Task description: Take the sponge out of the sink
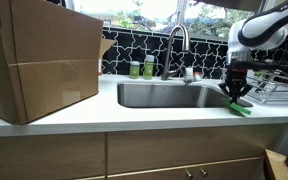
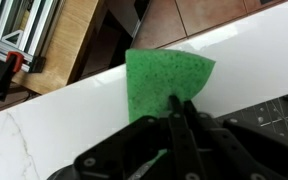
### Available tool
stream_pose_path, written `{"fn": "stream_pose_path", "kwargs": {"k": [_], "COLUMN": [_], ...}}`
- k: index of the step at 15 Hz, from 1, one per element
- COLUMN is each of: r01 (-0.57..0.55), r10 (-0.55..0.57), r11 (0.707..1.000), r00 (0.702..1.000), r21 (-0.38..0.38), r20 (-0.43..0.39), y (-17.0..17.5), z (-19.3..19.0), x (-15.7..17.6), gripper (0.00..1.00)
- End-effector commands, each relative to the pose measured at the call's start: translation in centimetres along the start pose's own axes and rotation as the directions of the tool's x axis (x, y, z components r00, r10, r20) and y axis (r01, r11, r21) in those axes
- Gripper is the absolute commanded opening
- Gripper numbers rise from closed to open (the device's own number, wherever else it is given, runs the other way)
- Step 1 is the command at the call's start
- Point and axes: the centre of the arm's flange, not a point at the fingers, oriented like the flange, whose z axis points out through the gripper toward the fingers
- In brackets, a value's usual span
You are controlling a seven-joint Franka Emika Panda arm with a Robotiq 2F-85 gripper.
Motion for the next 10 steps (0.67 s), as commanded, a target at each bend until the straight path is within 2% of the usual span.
{"fn": "stream_pose_path", "kwargs": {"k": [1,2,3,6,10], "r01": [-0.027,-0.033,-0.036,-0.045,-0.002], "r10": [0.027,0.033,0.036,0.046,0.012], "r11": [1.0,0.999,0.999,0.999,0.992], "r00": [0.999,0.999,0.999,0.998,0.997], "r21": [-0.001,0.006,0.011,0.029,0.124], "r20": [-0.025,-0.029,-0.029,-0.035,-0.079], "y": [-0.3,-0.4,-0.5,-0.6,-0.2], "z": [0.8,0.8,0.7,0.4,-0.9], "x": [-0.1,-0.1,-0.1,0.1,-0.2], "gripper": [0.18,0.35,0.44,0.66,0.95]}}
